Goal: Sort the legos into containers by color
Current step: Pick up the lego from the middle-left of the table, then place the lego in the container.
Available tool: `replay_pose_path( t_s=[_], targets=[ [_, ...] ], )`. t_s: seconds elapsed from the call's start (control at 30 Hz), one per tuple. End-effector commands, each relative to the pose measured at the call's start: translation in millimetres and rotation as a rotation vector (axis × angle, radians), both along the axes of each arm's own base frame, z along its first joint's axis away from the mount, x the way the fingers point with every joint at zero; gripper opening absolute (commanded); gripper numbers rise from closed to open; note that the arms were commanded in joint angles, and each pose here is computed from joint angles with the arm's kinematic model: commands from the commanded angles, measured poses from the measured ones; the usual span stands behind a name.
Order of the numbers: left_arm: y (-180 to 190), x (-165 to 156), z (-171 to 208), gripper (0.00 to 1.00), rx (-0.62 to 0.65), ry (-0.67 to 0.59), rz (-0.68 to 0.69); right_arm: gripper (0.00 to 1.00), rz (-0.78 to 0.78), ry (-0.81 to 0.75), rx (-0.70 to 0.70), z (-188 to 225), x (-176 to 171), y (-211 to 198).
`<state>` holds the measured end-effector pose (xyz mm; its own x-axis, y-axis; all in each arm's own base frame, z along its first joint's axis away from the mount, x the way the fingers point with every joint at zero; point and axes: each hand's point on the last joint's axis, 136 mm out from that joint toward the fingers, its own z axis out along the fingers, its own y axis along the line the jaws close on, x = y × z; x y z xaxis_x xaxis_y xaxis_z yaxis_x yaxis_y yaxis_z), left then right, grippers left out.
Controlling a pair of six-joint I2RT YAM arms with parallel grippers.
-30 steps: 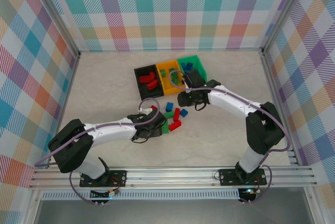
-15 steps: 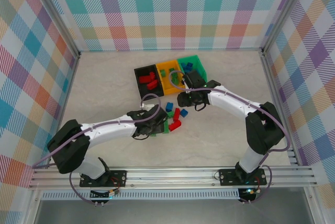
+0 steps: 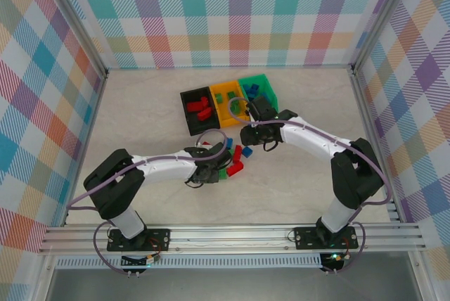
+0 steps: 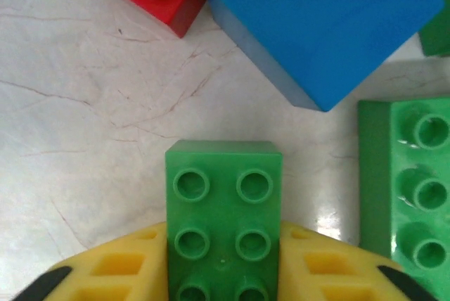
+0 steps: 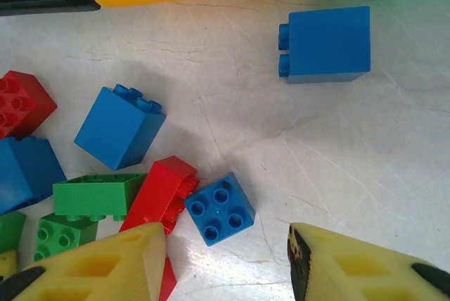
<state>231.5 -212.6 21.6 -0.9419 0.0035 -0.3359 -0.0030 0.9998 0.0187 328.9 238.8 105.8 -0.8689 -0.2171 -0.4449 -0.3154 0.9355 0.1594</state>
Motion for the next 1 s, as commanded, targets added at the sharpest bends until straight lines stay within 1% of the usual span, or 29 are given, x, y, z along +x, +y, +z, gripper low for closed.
replay_pose_path(
  t_s=[0.0,0.2,0.3,0.43,0.53,0.63,0.83,0.9,0.97],
  targets=[
    [-4.7,1.4,14.8,0.28,0.005,-0.006,-0.024,0.51,-0.010,-0.045,0.006,11.7,4.8,-4.5],
    [-14.4,23.2,73.5,0.27,-0.009,-0.119,-0.060,0.51,-0.036,-0.027,0.024,4.4,1.4,-15.3],
    [-25.4,40.2,102.3,0.27,-0.024,-0.185,-0.090,0.51,-0.058,0.012,0.038,-10.2,-5.6,-23.5],
    [-39.0,70.6,124.0,0.27,-0.012,-0.229,-0.115,0.51,-0.086,0.046,0.043,-23.8,-20.0,-35.9],
    [-54.2,101.1,131.7,0.27,-0.056,-0.238,-0.127,0.51,-0.106,0.059,0.054,-27.4,-31.0,-43.7],
    [-71.2,138.3,135.1,0.30,-0.128,-0.230,-0.139,0.51,-0.122,0.069,0.069,-28.5,-41.2,-50.2],
    [-90.2,211.2,133.6,0.31,-0.181,-0.249,-0.116,0.52,-0.128,0.105,0.081,-33.4,-62.1,-58.2],
    [-90.6,230.3,129.7,0.34,-0.178,-0.261,-0.103,0.52,-0.135,0.108,0.079,-34.2,-67.6,-62.0],
    [-91.9,244.8,125.2,0.41,-0.189,-0.251,-0.096,0.52,-0.142,0.106,0.080,-33.1,-71.1,-65.3]
  ],
)
